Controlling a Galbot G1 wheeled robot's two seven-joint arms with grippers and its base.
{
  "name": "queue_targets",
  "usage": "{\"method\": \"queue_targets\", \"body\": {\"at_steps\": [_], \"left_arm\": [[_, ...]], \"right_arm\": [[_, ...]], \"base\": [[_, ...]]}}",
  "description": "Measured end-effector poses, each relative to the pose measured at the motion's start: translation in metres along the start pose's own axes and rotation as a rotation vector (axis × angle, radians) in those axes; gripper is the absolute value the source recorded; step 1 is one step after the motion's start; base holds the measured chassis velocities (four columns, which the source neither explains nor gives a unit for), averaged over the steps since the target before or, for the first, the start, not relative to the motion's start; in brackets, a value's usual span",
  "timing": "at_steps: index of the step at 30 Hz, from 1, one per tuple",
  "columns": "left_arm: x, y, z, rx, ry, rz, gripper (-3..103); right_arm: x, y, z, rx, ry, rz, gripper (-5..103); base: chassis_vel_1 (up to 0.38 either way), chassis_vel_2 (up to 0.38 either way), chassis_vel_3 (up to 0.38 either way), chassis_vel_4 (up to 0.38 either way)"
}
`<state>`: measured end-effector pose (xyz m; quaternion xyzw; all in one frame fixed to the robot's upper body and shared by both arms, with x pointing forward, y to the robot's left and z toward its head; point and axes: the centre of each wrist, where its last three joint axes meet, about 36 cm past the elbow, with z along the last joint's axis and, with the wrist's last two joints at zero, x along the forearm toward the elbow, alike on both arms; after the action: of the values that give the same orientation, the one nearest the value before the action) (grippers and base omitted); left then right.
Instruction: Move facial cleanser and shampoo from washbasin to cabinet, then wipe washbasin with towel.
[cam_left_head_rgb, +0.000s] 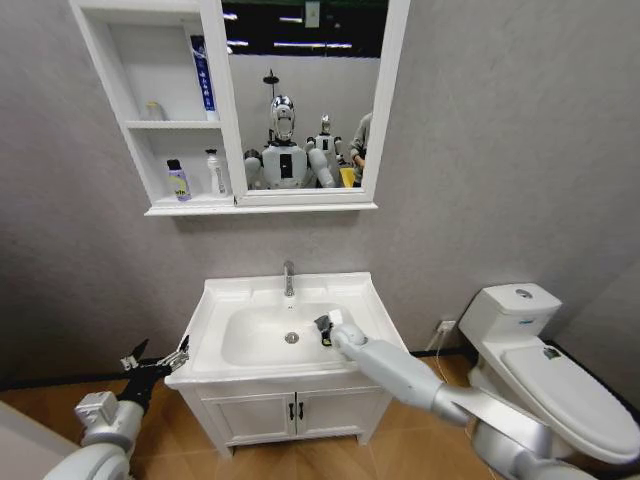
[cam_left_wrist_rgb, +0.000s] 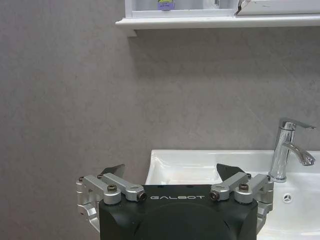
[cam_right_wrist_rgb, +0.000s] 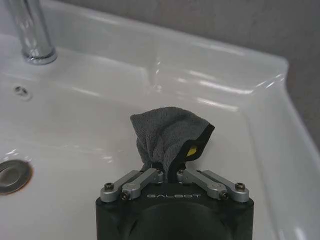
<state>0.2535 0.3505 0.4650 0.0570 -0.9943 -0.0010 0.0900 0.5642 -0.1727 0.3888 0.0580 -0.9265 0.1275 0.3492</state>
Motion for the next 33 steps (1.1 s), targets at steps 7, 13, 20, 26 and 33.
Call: {"method": "queue_targets", "body": {"at_steps": [7, 13, 20, 26, 33], "left_arm": [[0.0, 0.0, 0.0, 0.0, 0.0, 0.0, 100], [0.0, 0.0, 0.0, 0.0, 0.0, 0.0, 100], [0.0, 0.0, 0.0, 0.0, 0.0, 0.0, 100], [0.0, 0.0, 0.0, 0.0, 0.0, 0.0, 100], [0.0, 0.0, 0.0, 0.0, 0.0, 0.0, 100]], "right_arm": [[-0.009, -0.046, -0.006, 0.003, -0.142, 0.068, 6], [-0.05, -0.072, -0.013, 0.006, -0.169, 0.084, 6], [-0.066, -0.066, -0.035, -0.028, -0.159, 0.035, 6], [-0.066, -0.077, -0.027, -0.03, -0.113, 0.053, 6], [-0.068, -0.088, -0.009, -0.026, -0.091, 0.054, 6]], "base": [[0.0, 0.0, 0.0, 0.0], [0.0, 0.0, 0.0, 0.0], [0.0, 0.0, 0.0, 0.0], [0.0, 0.0, 0.0, 0.0], [0.0, 0.0, 0.0, 0.0]]}}
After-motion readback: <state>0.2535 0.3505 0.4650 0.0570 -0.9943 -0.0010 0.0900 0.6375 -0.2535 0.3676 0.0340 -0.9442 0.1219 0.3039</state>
